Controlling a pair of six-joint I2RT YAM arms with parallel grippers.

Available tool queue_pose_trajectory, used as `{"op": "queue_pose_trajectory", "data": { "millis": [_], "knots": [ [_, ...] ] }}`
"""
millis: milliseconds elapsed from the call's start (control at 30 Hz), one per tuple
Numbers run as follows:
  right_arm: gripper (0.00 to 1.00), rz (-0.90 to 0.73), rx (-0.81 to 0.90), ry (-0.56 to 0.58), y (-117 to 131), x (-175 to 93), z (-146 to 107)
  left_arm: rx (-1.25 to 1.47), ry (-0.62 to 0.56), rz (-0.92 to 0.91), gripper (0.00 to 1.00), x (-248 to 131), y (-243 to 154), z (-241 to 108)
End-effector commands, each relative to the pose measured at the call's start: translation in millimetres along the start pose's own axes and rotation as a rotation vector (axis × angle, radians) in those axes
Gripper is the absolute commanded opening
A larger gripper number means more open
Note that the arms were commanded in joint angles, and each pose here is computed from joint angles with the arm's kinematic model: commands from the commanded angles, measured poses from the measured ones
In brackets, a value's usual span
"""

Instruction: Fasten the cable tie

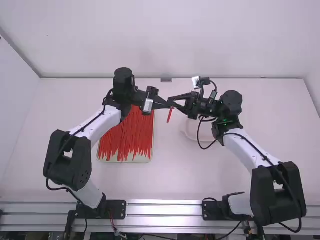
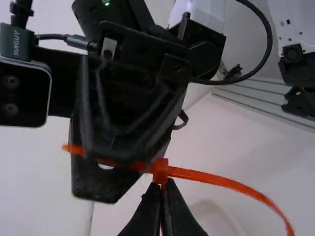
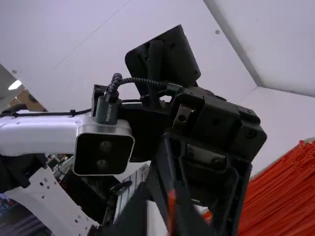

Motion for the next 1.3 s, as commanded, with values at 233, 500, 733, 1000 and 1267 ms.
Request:
{"op": "queue_pose_trajectory", "data": {
  "millis": [233,500,733,1000,1267],
  "knots": [
    [0.00,0.006,-0.006,0.000,1,0,0,-0.010,-0.009,-0.010,0.02,-2,-3,0],
    [0.00,0.000,-0.007,-0.003,0,-2,1,0.001,-0.008,-0.010,0.02,-2,-2,0],
    [0.00,-0.014,-0.008,-0.015,-2,-2,3,-0.035,-0.004,-0.004,0.02,-2,-3,-3],
    [0.00,-0.018,0.011,-0.023,-2,-2,5,-0.039,-0.001,-0.001,0.02,-2,-7,-8],
    [0.00,-0.009,0.008,-0.029,1,-1,9,-0.065,0.012,0.018,0.02,-6,-13,-18]
  ]
}}
Point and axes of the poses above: each hand's point on the last joint's axis, 136 mm out from that joint toward the fingers, its own x axis out along the fingers, its own y axis along the line the jaws close on, z = x × y, the point moved 3 cm from there along -x, back along the fingers, and after that the axes turned 11 degrees about -x, right-handed, at the moved point
